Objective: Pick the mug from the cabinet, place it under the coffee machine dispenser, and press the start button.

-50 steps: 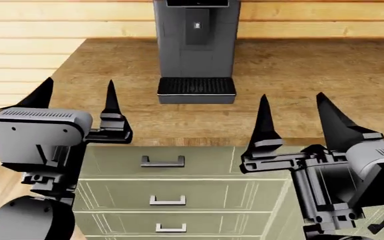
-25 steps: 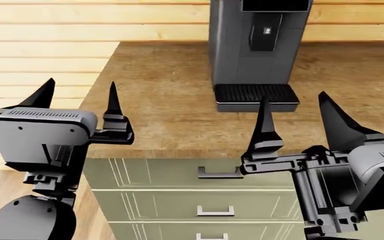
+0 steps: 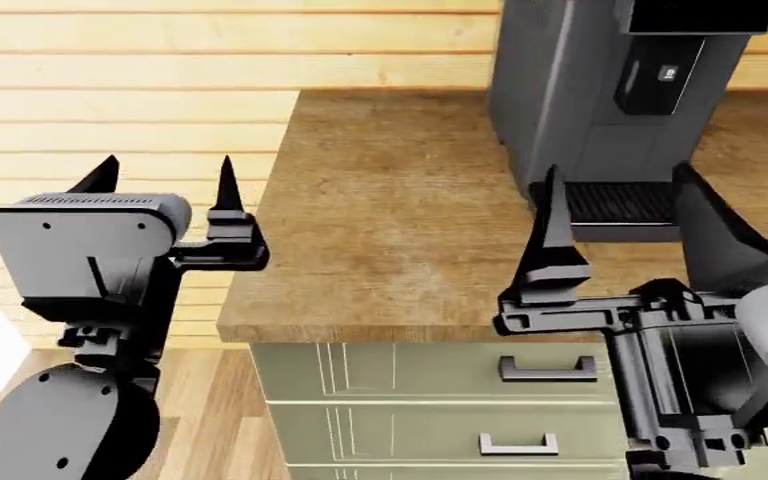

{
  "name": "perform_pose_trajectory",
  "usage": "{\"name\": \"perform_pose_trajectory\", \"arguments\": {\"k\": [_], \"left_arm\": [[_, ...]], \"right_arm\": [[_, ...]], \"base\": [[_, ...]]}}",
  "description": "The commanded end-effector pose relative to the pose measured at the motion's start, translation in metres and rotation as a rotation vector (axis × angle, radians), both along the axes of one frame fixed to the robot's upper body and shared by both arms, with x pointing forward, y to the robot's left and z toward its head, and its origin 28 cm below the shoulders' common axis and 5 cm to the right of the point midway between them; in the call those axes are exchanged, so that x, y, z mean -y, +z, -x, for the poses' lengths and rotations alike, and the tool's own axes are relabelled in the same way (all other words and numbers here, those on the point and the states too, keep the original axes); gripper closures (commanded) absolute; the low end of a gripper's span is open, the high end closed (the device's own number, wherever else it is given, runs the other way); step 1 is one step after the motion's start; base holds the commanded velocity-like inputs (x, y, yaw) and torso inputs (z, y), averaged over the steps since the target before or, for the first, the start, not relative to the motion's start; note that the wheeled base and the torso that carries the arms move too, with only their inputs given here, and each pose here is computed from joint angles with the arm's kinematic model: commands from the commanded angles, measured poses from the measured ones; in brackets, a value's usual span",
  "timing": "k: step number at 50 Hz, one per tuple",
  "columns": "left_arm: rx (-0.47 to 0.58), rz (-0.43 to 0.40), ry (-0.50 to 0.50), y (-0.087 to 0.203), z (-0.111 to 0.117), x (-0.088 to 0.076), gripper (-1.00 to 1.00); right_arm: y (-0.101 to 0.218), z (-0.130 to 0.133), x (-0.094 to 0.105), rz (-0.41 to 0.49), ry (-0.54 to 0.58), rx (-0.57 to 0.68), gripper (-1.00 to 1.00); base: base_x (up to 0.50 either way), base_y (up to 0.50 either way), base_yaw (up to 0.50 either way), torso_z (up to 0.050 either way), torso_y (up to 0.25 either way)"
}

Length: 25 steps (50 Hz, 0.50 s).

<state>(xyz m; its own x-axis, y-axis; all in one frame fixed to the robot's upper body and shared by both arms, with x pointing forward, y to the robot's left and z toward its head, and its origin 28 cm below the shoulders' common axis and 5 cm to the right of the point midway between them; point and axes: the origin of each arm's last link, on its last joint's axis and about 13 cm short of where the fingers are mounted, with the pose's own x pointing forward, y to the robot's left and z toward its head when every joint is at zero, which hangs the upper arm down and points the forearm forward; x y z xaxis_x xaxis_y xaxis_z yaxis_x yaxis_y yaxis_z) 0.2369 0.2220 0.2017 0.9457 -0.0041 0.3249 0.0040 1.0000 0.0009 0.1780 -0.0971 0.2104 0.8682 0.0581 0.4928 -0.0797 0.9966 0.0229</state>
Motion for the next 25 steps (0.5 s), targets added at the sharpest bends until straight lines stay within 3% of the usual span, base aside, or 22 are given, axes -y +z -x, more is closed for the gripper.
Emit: {"name": "perform_pose_trajectory", "arguments": {"k": [1,7,10,14,15,16,25], "left_arm": [[-0.122,0.190,0.022,0.024,-0.055,0.005,-1.00],[-0.153,0.219,0.017,0.044,-0.131,0.009,-1.00],[-0.156,0.165,0.045,0.047,-0.162,0.010,-1.00],[-0.202,0.160,0.065,0.052,-0.197,0.009,-1.00],[-0.177,0.162,0.065,0.064,-0.203,0.009,-1.00],[-0.301,0.165,0.078,0.042,-0.203,0.008,-1.00],[-0.366,0.056,0.129,0.023,-0.201,0.007,-1.00]], "right_arm": [[0.055,0.019,0.010,0.019,-0.064,0.047,-1.00],[0.110,0.043,0.011,0.073,-0.058,0.120,-1.00],[0.123,0.052,0.012,0.100,-0.059,0.148,-1.00],[0.132,0.062,0.015,0.129,-0.049,0.188,-1.00],[0.133,0.065,0.015,0.133,-0.049,0.194,-1.00],[0.134,0.066,0.016,0.134,-0.049,0.198,-1.00],[0.138,0.085,0.029,0.143,-0.109,0.234,-1.00]], "base": [[0.00,0.00,0.00,0.000,0.000],[0.00,0.00,0.00,0.000,0.000],[0.03,0.00,0.00,0.000,0.000],[0.46,-0.07,0.00,0.000,0.000],[0.50,-0.10,0.00,0.000,0.000],[0.50,-0.10,0.00,0.000,0.000],[0.50,-0.10,0.00,0.000,0.000]]}}
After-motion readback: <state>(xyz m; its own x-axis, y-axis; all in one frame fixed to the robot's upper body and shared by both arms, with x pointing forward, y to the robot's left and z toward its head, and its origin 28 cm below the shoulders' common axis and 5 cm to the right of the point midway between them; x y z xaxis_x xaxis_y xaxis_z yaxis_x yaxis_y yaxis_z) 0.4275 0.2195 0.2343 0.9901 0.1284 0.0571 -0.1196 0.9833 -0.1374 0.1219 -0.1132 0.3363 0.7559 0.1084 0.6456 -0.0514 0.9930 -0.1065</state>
